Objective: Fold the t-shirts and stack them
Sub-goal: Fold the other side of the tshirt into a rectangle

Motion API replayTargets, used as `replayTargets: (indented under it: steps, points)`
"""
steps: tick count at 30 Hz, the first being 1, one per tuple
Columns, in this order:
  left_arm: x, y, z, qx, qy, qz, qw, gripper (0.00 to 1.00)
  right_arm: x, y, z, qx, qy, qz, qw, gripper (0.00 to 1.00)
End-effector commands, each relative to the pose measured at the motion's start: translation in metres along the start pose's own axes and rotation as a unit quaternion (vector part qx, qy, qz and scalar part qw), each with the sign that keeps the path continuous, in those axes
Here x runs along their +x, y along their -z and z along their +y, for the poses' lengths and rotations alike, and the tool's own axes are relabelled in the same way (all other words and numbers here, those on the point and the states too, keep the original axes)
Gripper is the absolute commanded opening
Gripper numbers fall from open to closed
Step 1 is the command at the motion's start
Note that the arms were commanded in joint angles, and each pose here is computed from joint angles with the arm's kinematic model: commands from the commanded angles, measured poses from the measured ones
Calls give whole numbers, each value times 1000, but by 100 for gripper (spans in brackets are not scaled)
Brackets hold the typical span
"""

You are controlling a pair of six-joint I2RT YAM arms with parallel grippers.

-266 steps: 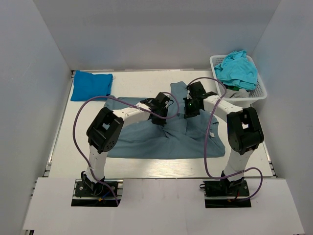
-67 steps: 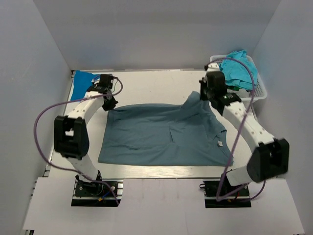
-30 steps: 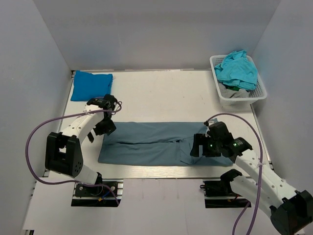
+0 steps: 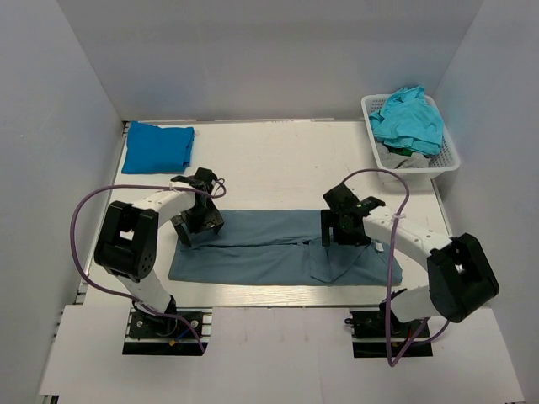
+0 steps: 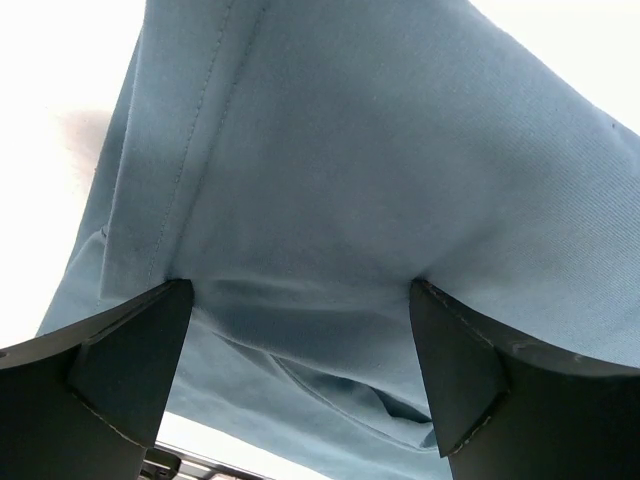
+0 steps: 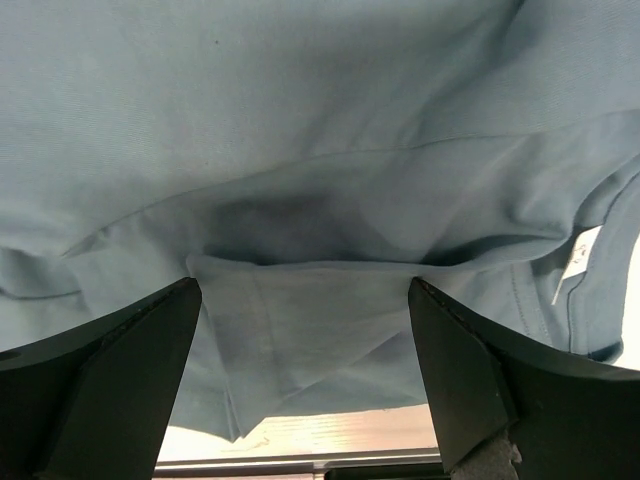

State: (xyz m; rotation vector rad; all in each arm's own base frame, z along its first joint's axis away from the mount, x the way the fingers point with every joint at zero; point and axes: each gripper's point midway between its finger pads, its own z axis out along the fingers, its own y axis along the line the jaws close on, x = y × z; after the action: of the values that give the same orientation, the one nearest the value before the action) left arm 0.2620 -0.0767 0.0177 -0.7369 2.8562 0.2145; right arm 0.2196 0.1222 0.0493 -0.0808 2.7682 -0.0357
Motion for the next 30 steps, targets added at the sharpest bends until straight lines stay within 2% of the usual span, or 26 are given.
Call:
replayTargets:
  steps: [1, 5, 12, 17, 24, 30]
  points:
    - [2, -16, 13, -41, 6, -8, 999, 100, 2, -3, 1, 18, -1, -2, 1000, 90]
    - [8, -28, 19, -53, 13, 2, 999, 100, 1, -3, 9, 17, 22, -8, 1000, 90]
    - [15, -37, 30, -85, 20, 11, 996, 100, 20, -16, 6, 68, 50, 30, 996, 90]
    - [17, -35, 57, -148, 47, 15, 988, 100, 30, -9, -28, 164, -9, 42, 986, 90]
    - [21, -39, 61, -166, 50, 30, 984, 100, 45, 17, -57, 199, -79, 22, 976, 90]
    - [13, -35, 69, -173, 60, 17, 983, 100, 91, 29, -81, 226, -151, 76, 959, 90]
